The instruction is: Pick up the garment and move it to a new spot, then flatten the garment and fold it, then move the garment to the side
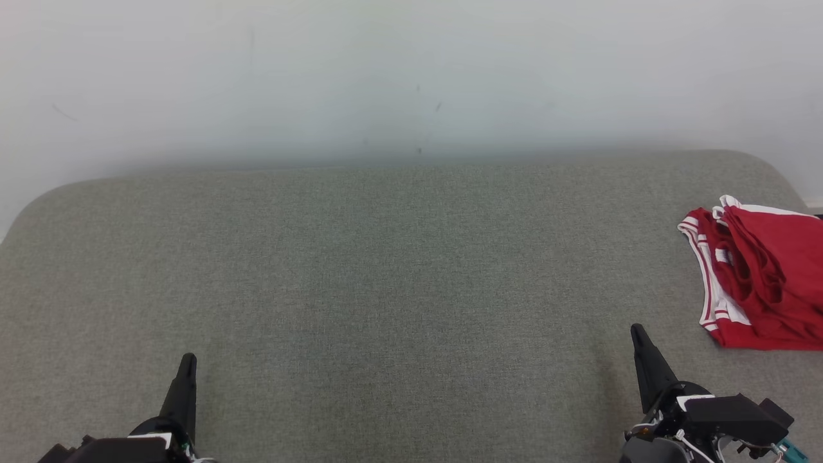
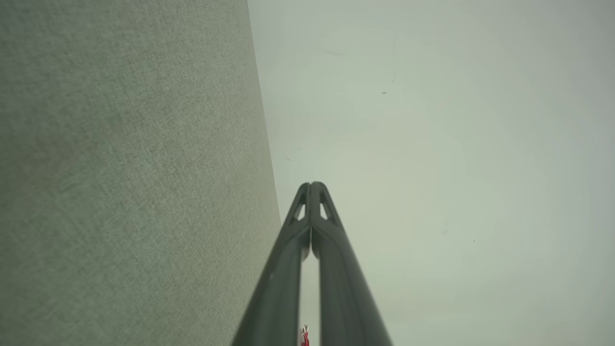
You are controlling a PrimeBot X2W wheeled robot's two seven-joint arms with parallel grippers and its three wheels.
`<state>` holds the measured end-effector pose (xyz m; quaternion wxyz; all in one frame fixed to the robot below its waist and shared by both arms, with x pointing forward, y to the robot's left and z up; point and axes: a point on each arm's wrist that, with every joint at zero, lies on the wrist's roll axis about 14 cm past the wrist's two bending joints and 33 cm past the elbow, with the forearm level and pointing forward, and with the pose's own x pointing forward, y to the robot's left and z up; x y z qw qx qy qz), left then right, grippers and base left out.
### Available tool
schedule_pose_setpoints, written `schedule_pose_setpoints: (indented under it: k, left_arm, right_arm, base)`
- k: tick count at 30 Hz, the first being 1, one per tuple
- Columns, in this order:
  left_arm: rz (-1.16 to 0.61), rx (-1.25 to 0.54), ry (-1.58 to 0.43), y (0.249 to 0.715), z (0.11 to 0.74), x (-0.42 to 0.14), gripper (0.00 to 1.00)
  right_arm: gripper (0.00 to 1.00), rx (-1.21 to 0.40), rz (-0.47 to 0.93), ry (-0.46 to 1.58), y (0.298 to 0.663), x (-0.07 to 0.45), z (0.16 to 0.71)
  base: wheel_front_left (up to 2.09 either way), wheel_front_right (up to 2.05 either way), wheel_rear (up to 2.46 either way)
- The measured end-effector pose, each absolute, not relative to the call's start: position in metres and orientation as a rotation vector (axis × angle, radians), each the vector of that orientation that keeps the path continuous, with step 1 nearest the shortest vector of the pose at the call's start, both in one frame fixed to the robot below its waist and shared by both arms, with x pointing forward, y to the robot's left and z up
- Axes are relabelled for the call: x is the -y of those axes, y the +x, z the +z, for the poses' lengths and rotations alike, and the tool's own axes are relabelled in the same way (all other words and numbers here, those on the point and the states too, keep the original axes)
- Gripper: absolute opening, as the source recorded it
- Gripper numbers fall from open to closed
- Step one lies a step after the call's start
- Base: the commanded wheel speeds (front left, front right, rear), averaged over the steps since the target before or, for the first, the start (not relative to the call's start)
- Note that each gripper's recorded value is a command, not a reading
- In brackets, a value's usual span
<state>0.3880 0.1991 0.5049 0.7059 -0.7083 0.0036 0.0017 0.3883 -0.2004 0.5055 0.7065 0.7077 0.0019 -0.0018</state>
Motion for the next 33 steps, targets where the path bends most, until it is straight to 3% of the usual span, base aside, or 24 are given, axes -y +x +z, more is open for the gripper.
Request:
schedule_pose_setpoints:
  k: [33]
  left_arm:
    - [0.003, -0.008, -1.574, 0.3881, 0.5050, -0.1991, 0.00]
  right_arm:
    - [0.00, -0.004, -0.004, 1.573, 0.3883, 0.2004, 0.5055]
  base:
    - [0.00, 0.00, 0.00]
